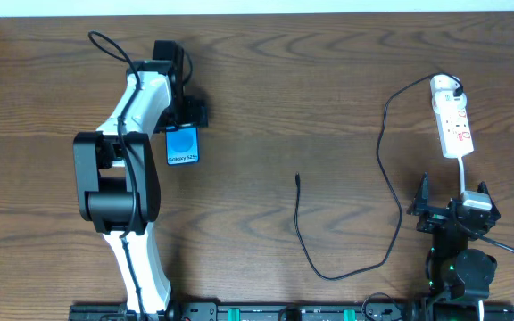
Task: Plug charger to phone and switch on socket
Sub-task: 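Close the left gripper on the phone's long sides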
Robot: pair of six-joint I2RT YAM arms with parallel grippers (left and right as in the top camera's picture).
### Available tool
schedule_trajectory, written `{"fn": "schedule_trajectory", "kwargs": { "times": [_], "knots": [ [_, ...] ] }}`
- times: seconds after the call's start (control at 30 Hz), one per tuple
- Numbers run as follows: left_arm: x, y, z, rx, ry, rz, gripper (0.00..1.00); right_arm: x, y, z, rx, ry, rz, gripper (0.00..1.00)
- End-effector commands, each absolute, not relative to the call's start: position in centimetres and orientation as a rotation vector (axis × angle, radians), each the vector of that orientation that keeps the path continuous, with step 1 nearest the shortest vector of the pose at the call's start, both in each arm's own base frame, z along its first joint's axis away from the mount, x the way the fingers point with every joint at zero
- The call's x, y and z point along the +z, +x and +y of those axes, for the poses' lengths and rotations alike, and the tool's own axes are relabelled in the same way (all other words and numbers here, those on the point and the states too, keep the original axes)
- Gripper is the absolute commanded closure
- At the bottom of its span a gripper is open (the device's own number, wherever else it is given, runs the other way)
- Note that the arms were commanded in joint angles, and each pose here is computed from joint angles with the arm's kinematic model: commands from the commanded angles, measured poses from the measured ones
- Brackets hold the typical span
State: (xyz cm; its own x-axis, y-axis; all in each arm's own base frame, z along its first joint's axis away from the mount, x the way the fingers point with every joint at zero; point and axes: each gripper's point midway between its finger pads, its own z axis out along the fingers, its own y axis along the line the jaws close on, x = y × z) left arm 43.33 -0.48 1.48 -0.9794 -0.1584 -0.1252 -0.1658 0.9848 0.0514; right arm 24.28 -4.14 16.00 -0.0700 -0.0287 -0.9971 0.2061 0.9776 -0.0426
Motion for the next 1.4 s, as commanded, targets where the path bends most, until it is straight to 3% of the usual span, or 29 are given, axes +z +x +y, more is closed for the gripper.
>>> {"fn": "schedule_trajectory", "kwargs": {
  "times": [0.0, 1.37],
  "knots": [
    [-0.1, 42.4, -0.6, 0.087, -0.234, 3.051, 0.02, 16.0, 24.2, -4.3, -0.208, 0.137, 1.630, 0.01],
    [-1.1, 41.5, -1.6, -0.005, -0.192, 3.082, 0.02, 16.0, 24.2, -4.3, -0.208, 0.138, 1.630, 0.01]
  ]
}}
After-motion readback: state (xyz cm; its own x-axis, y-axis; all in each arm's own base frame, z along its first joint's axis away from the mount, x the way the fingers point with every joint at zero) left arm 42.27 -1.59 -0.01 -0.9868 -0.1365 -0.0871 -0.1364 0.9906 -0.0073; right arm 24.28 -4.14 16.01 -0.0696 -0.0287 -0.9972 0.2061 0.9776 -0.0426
